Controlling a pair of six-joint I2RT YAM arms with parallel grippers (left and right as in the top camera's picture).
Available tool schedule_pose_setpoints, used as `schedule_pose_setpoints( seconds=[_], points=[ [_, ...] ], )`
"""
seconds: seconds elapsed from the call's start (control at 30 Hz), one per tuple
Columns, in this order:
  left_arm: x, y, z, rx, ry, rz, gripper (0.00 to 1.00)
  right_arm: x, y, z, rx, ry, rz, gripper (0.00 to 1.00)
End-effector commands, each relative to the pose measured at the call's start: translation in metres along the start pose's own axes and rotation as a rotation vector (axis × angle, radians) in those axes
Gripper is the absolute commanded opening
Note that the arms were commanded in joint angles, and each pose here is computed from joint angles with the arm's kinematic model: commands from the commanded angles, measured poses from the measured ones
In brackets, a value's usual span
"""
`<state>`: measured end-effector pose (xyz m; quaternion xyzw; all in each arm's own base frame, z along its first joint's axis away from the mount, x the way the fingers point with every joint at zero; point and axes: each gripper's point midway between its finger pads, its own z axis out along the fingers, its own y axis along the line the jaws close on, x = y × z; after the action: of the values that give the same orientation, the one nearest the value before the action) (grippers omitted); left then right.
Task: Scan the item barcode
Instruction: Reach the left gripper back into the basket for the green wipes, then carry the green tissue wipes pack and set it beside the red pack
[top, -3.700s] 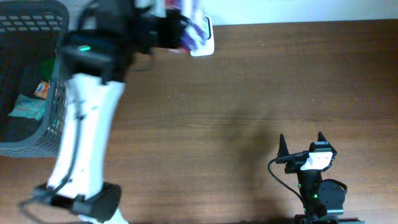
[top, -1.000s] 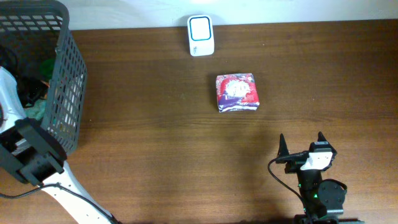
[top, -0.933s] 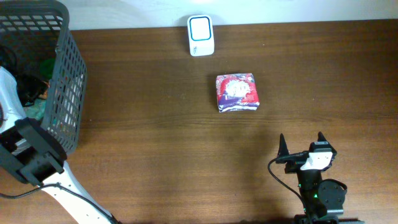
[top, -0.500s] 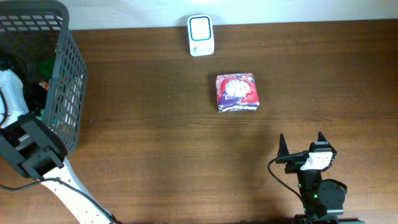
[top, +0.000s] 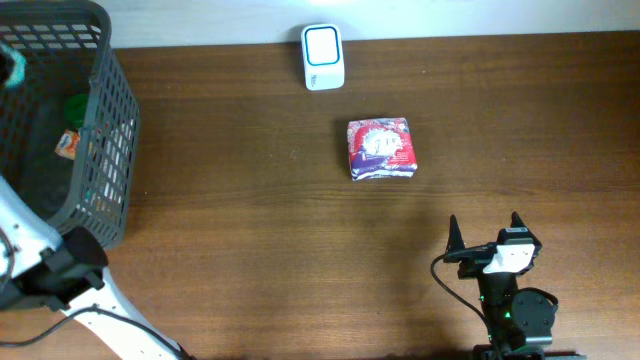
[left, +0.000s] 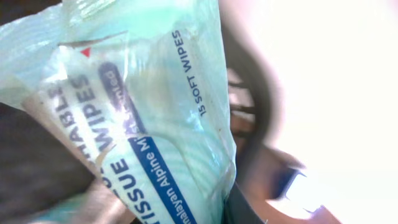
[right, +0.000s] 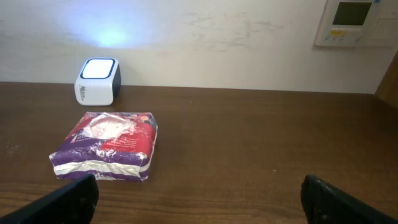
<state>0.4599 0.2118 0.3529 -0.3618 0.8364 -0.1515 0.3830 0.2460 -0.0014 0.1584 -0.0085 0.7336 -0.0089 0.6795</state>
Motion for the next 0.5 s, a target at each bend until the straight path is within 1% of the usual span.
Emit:
schedule_pose_setpoints(
  seconds=[0.0, 0.03, 0.07, 0.17, 0.27, 0.3, 0.33, 0.4, 0.43, 0.47],
  points=[
    [0.025, -0.083, -0.058, 0.373, 0.081, 0.025, 0.0, 0.003, 0.0, 0.0, 0.006, 0.004, 0.007, 0.99],
    [0.042, -0.098, -0.062, 0.417, 0.137, 0.029, 0.0, 0.003, 0.0, 0.0, 0.006, 0.004, 0.007, 0.99],
    [0.055, -0.105, -0.061, 0.422, 0.179, 0.031, 0.0, 0.003, 0.0, 0.0, 0.006, 0.004, 0.007, 0.99],
    [0.111, -0.141, -0.054, 0.478, 0.299, 0.263, 0.0, 0.003, 0.0, 0.0, 0.006, 0.004, 0.007, 0.99],
    [0.16, -0.18, -0.054, 0.563, 0.373, 0.475, 0.0, 0.003, 0.0, 0.0, 0.006, 0.004, 0.007, 0.99],
    [0.181, -0.195, -0.053, 0.586, 0.385, 0.593, 0.0, 0.003, 0.0, 0.0, 0.006, 0.004, 0.007, 0.99],
    [0.203, -0.206, -0.045, 0.532, 0.392, 0.685, 0.0, 0.003, 0.0, 0.0, 0.006, 0.004, 0.007, 0.99],
    [0.231, -0.212, -0.028, 0.4, 0.397, 0.791, 0.0, 0.003, 0.0, 0.0, 0.006, 0.004, 0.007, 0.99],
    [0.264, -0.217, -0.016, 0.323, 0.442, 0.874, 0.0, 0.003, 0.0, 0.0, 0.006, 0.004, 0.007, 0.99],
    [0.279, -0.217, -0.01, 0.297, 0.469, 0.904, 0.0, 0.003, 0.0, 0.0, 0.006, 0.004, 0.007, 0.99]
  ],
)
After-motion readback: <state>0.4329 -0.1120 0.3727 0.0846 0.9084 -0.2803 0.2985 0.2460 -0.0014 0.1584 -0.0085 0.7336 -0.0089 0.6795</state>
